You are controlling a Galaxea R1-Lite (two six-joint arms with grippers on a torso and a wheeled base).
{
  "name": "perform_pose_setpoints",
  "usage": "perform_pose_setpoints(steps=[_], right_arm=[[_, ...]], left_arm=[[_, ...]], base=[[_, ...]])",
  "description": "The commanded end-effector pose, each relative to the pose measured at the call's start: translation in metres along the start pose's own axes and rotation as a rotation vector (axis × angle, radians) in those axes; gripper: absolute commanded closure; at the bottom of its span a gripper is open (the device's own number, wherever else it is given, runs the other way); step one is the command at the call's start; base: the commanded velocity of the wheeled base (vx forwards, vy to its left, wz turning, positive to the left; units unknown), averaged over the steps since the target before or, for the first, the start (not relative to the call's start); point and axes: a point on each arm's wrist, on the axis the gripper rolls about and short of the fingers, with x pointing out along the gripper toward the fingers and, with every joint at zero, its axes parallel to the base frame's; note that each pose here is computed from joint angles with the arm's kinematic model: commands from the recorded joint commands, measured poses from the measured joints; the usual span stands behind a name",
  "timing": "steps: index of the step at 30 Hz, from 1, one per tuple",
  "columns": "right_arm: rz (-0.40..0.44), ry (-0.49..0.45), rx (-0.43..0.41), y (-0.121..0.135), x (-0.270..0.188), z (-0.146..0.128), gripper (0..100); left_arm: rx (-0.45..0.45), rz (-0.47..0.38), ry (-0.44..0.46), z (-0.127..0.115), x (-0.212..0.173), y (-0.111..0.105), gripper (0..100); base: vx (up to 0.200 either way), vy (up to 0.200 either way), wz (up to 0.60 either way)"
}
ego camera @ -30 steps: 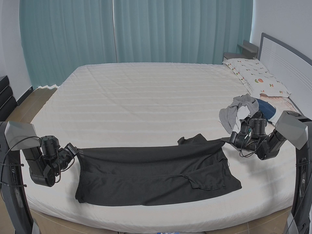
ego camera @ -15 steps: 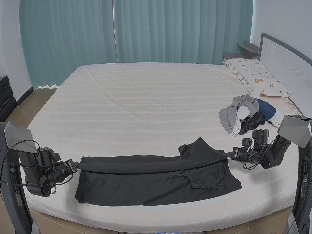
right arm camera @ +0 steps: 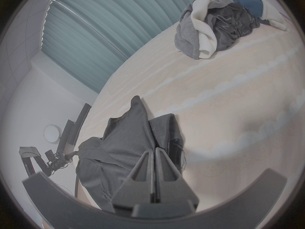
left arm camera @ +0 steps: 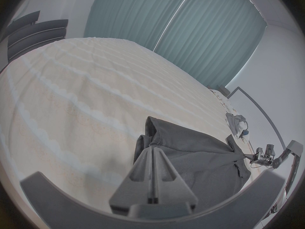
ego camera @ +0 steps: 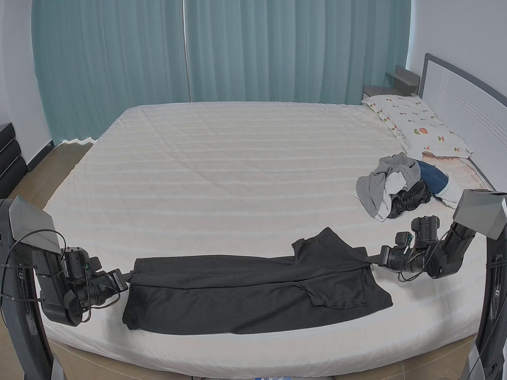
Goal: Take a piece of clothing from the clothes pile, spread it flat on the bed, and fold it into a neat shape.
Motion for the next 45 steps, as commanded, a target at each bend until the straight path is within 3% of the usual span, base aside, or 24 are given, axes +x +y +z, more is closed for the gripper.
perform_pose_setpoints(steps=[1,11,20,28,40,41,45], right_arm=[[-0.006,0.005,0.006,-0.002,-0.002,-0.002,0],[0.042,-0.021,0.021,0.007,-0.016,0.009,0],[0.089,-0.097,0.217,0.007,0.001,0.028,0],[0.090,-0.104,0.256,0.000,0.017,0.033,0],[0.090,-0.097,0.253,-0.001,0.024,0.031,0],[0.090,-0.097,0.253,-0.001,0.024,0.031,0],[0.088,-0.100,0.253,-0.001,0.024,0.031,0]], left_arm=[[-0.003,0.004,0.005,-0.001,-0.001,0.001,0],[-0.019,0.008,-0.027,0.006,-0.001,0.006,0],[-0.238,-0.046,-0.109,0.029,0.029,-0.011,0],[-0.247,0.037,-0.033,0.032,0.056,-0.027,0],[-0.232,0.038,-0.019,0.027,0.060,-0.034,0],[-0.227,0.045,-0.017,0.026,0.060,-0.034,100],[-0.226,0.070,-0.024,0.024,0.062,-0.031,100]], base=[[0.000,0.000,0.00],[0.000,0.000,0.00],[0.000,0.000,0.00],[0.000,0.000,0.00],[0.000,0.000,0.00],[0.000,0.000,0.00],[0.000,0.000,0.00]])
